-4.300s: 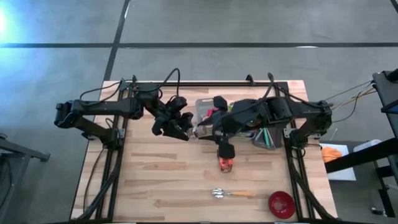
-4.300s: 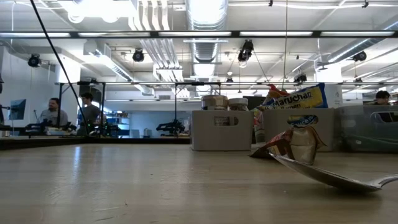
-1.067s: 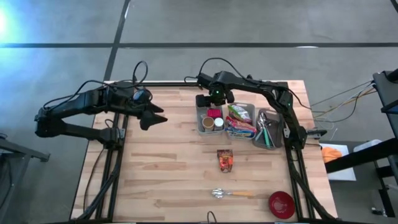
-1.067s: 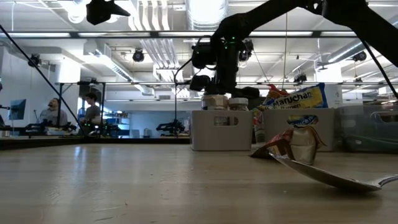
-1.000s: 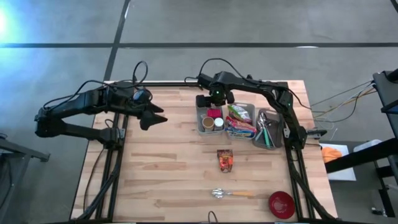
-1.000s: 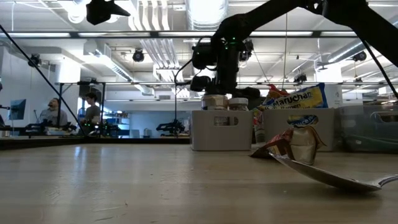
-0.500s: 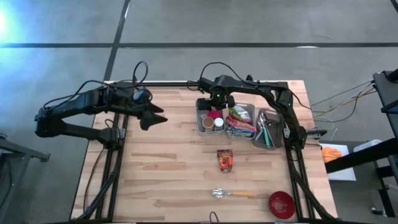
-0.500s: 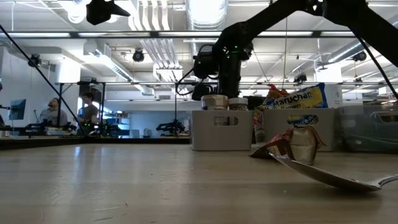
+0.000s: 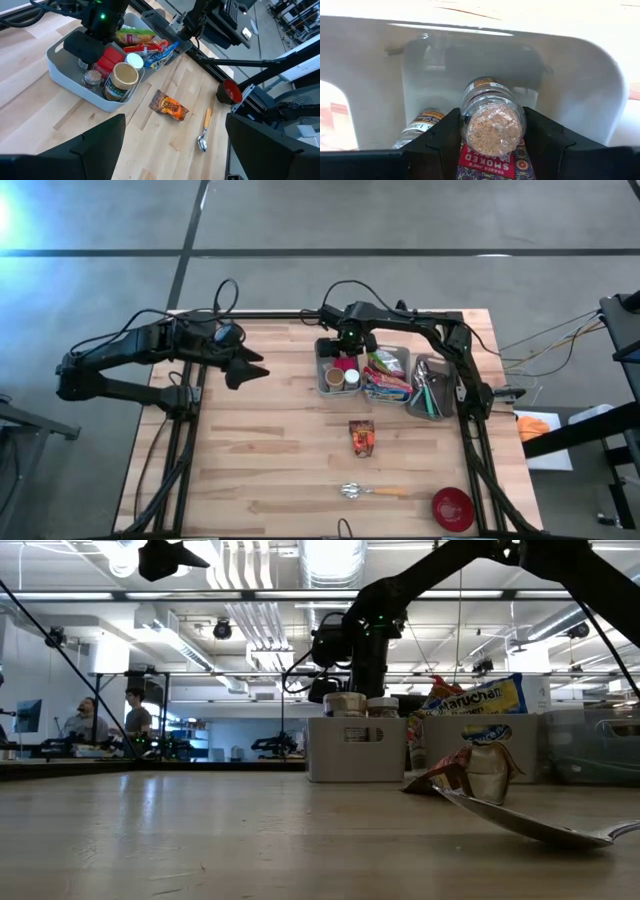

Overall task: Pick & Place Food Item
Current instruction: Put the brown seasoning bottle into the left gray bin, then put the orange spoon into the black bin

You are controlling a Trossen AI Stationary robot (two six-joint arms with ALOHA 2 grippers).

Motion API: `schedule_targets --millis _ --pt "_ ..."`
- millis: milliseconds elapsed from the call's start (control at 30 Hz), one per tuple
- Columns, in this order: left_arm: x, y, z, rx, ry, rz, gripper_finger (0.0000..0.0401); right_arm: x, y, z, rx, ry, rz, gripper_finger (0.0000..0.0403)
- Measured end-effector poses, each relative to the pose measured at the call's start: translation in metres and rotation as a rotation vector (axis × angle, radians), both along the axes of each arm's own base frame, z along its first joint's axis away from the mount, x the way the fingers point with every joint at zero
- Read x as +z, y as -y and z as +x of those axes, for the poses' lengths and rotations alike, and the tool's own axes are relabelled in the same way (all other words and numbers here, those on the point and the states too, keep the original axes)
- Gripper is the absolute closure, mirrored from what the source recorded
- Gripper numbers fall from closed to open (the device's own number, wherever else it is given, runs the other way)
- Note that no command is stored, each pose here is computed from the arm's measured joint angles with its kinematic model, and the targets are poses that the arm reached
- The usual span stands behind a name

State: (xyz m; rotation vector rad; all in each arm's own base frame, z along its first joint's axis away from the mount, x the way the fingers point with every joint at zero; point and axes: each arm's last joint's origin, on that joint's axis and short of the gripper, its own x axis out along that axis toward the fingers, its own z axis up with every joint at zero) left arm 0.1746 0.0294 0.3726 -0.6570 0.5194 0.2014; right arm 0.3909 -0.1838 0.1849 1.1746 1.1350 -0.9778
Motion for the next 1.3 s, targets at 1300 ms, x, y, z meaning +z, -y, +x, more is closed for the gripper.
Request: schedule_targets --millis 1300 --pt "0.0 0.0 0.0 0.001 -0.001 -0.004 0.0052 0.04 0.003 0.008 0.144 0.059 -0.058 0.0083"
